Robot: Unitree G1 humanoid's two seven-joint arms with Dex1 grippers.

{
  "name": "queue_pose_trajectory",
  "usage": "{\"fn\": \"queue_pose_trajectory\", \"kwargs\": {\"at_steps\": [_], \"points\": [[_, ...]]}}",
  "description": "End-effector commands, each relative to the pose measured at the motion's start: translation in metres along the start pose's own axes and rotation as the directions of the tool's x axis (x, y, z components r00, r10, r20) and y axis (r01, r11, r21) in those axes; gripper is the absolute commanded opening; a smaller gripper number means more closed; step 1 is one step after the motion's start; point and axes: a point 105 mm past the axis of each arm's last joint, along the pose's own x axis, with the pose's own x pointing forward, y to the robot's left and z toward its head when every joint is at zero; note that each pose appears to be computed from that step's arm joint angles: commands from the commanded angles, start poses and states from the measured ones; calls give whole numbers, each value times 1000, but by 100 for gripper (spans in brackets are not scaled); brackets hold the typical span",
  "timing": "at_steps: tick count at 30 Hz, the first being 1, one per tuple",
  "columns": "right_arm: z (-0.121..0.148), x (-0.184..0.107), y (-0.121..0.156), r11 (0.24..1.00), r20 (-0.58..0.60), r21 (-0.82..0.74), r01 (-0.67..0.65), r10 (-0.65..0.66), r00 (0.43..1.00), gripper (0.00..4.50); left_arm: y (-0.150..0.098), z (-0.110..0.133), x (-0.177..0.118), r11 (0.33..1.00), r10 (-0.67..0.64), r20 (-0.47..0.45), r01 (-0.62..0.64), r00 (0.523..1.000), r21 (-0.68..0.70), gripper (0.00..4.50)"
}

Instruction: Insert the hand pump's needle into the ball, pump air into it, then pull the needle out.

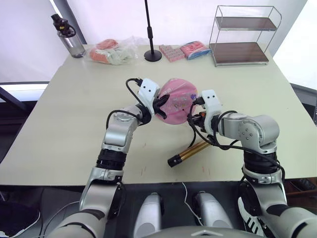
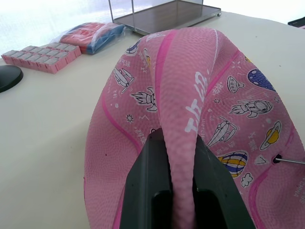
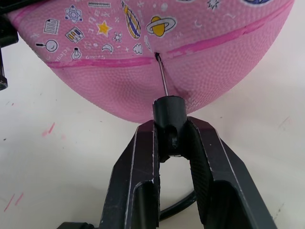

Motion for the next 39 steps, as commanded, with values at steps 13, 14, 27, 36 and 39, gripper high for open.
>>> {"fn": "queue_pose_trajectory", "kwargs": {"at_steps": [13, 14, 27, 36, 39], "points": [[-11, 6, -8, 975, -67, 212, 66, -53, 996, 33, -14, -3, 0, 999, -45, -3, 45, 999, -16, 2], [-10, 6, -7, 970, -60, 233, 64, -52, 997, 33, -15, -4, 0, 999, -49, -2, 49, 999, -16, 2], [11, 11, 4, 929, -5, 370, 24, -24, 1000, 33, -31, -7, -1, 990, -138, -1, 138, 990, -26, 2], [19, 14, 16, 932, 5, 361, -26, 26, 1000, 33, -37, -11, -1, 985, -174, -8, 174, 985, -22, 2], [21, 15, 24, 933, 10, 357, -54, 54, 998, 33, -38, -11, 0, 983, -180, -6, 180, 984, -20, 2]]}}
